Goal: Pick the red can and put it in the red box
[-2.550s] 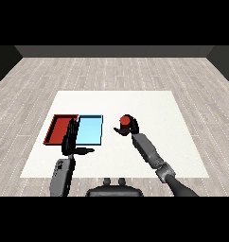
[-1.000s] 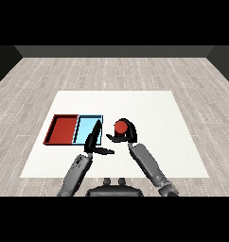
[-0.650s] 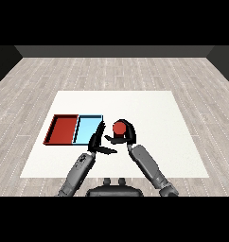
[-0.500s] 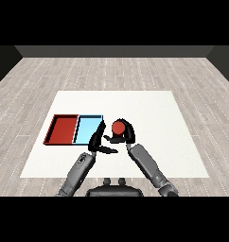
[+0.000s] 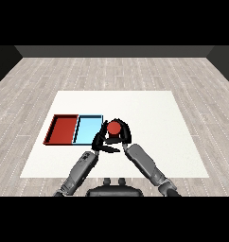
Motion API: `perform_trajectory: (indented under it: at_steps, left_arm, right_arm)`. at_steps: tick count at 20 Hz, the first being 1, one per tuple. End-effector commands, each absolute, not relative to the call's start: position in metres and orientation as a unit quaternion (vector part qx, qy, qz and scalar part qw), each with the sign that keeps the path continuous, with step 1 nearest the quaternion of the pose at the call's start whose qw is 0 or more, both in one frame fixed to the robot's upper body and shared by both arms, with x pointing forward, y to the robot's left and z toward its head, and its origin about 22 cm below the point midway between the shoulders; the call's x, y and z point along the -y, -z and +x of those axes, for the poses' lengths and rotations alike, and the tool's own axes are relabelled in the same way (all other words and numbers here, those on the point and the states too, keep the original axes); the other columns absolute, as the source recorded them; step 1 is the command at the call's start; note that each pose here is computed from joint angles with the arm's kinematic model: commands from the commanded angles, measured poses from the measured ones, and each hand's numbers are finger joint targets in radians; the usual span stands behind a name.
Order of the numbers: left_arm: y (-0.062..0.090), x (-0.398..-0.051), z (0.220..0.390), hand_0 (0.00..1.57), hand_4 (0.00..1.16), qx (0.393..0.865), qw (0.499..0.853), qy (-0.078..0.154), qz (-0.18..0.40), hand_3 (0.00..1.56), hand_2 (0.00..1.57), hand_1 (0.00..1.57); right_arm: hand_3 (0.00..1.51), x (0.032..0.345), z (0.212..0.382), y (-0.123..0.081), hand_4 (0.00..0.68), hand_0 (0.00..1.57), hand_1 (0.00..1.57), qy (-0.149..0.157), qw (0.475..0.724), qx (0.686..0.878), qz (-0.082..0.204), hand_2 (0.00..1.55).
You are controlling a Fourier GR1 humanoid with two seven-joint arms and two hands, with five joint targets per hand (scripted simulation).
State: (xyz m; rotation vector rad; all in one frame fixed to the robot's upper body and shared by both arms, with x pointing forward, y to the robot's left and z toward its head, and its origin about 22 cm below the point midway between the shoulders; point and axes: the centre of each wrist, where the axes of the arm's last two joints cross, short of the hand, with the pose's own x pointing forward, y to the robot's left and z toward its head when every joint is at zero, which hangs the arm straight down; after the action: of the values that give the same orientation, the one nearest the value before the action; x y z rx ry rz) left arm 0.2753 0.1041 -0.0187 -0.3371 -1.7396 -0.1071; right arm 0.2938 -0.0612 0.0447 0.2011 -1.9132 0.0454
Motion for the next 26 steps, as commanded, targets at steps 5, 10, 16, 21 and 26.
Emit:
perform_trajectory:
  at_steps: [5, 10, 16, 21, 26]
  left_arm:
    - [0.016, -0.085, 0.272, 0.00, 0.00, 0.766, 0.623, 0.055, -0.150, 0.00, 0.00, 0.00]
    - [0.020, -0.087, 0.276, 0.00, 0.00, 0.767, 0.621, 0.051, -0.155, 0.00, 0.00, 0.00]
    - [0.010, -0.089, 0.284, 0.00, 0.60, 0.766, 0.637, 0.036, -0.076, 0.00, 0.00, 0.00]
    - [0.011, -0.090, 0.289, 1.57, 0.92, 0.736, 0.675, -0.008, -0.039, 1.43, 1.53, 1.57]
    - [0.026, -0.083, 0.280, 1.55, 0.91, 0.750, 0.661, 0.001, -0.006, 1.41, 1.51, 1.55]
  right_arm:
    - [1.38, 0.043, 0.297, -0.045, 0.618, 1.50, 1.50, -0.021, 0.571, 0.814, 0.103, 1.45]
    - [1.37, 0.026, 0.287, -0.062, 0.632, 1.48, 1.48, -0.045, 0.573, 0.813, 0.095, 1.46]
    - [1.37, 0.046, 0.291, -0.027, 0.626, 1.46, 1.46, -0.035, 0.569, 0.815, 0.105, 1.45]
    - [1.37, 0.040, 0.286, -0.046, 0.628, 1.47, 1.47, -0.033, 0.572, 0.812, 0.113, 1.45]
    - [1.38, 0.033, 0.259, -0.018, 0.606, 1.54, 1.54, -0.031, 0.571, 0.812, 0.115, 1.46]
